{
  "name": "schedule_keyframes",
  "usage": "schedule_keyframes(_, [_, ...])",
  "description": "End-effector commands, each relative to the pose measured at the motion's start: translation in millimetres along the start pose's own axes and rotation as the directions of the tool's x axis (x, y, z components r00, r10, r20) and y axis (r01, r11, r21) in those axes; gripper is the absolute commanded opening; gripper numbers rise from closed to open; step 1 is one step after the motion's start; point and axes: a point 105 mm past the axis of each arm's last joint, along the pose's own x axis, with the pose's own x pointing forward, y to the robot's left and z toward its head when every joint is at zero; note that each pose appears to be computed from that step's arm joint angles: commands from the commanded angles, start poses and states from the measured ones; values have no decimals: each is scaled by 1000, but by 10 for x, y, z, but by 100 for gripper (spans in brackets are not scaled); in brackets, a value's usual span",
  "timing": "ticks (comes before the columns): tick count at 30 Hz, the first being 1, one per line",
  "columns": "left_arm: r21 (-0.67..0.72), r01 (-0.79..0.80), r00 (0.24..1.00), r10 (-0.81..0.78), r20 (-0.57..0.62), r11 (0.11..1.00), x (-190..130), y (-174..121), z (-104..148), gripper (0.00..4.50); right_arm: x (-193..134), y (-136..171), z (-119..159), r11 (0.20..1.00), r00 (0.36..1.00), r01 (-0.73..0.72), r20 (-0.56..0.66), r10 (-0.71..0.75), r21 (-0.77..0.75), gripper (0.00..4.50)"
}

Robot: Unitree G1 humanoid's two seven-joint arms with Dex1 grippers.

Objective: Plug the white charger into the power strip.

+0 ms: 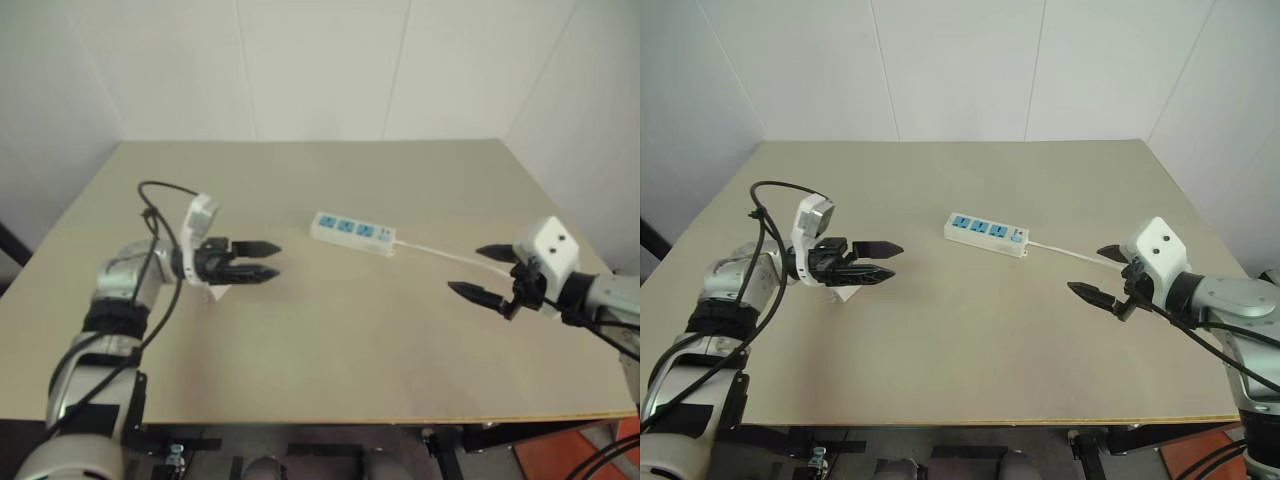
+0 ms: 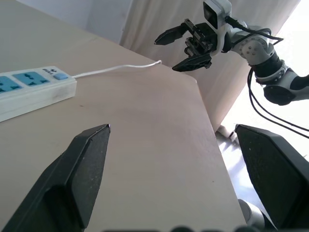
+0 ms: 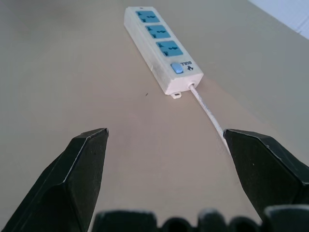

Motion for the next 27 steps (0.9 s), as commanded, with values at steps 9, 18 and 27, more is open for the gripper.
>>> schedule_keyframes(9, [104, -177, 973, 158, 170, 979, -210, -123, 168, 450, 468, -555, -151, 998, 998, -6, -66, 2, -61, 449])
schedule_keyframes(18, [99, -278, 940, 250, 231, 955, -203, -486, 122, 450, 1014, -641, -309, 996, 991, -56, -127, 47, -63, 449])
schedule_keyframes(27, [120, -350, 922, 320, 219, 929, -290, -593, 78, 450, 1151, -705, -569, 998, 974, 55, -217, -61, -35, 449])
